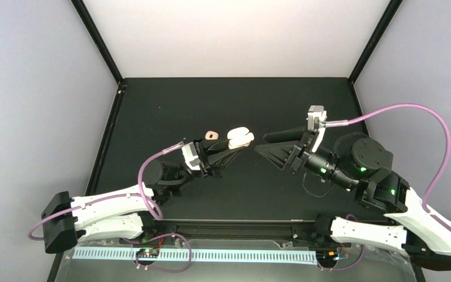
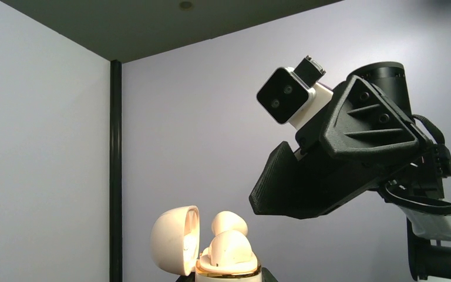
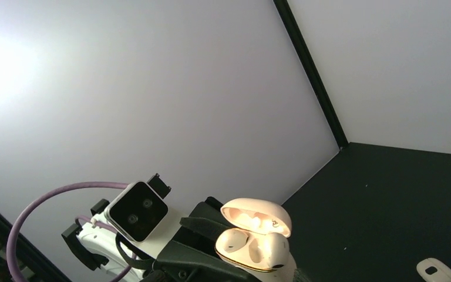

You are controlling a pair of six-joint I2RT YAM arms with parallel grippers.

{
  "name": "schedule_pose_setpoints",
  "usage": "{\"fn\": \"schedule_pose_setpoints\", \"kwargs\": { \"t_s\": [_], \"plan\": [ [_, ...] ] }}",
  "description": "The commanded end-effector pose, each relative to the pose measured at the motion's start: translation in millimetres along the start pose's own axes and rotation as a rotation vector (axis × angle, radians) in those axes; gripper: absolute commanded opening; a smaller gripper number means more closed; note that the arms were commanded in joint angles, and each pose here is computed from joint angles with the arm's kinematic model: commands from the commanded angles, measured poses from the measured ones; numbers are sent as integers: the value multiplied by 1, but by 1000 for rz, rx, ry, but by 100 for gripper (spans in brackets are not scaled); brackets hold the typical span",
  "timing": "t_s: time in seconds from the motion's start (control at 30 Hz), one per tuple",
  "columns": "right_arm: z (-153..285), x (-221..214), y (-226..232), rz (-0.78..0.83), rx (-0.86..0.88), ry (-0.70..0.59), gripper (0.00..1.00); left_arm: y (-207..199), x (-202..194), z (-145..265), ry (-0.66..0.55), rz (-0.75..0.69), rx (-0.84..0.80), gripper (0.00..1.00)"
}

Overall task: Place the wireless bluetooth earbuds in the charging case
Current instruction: Place the earbud in the charging case.

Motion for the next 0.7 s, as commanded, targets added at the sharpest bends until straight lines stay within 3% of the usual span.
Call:
{"fn": "schedule_pose_setpoints", "kwargs": {
  "t_s": [0.0,0.67],
  "plan": [
    [1,4,-1,14,-29,-11,56,-5,13,1,-50,25,-23,2],
    [-14,7,10,3,60,4,56,-5,11,-2,-48,20,-29,2]
  ]
}}
Point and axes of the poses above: each gripper's point midway between its finger pads, its own z axis back along the fingers, its own y axis along the line the jaws close on, x = y × z, the point moved 9 cm from there along z, back along the fingers, and after that the axes turned 8 degrees about z, right-handed, at the moved point
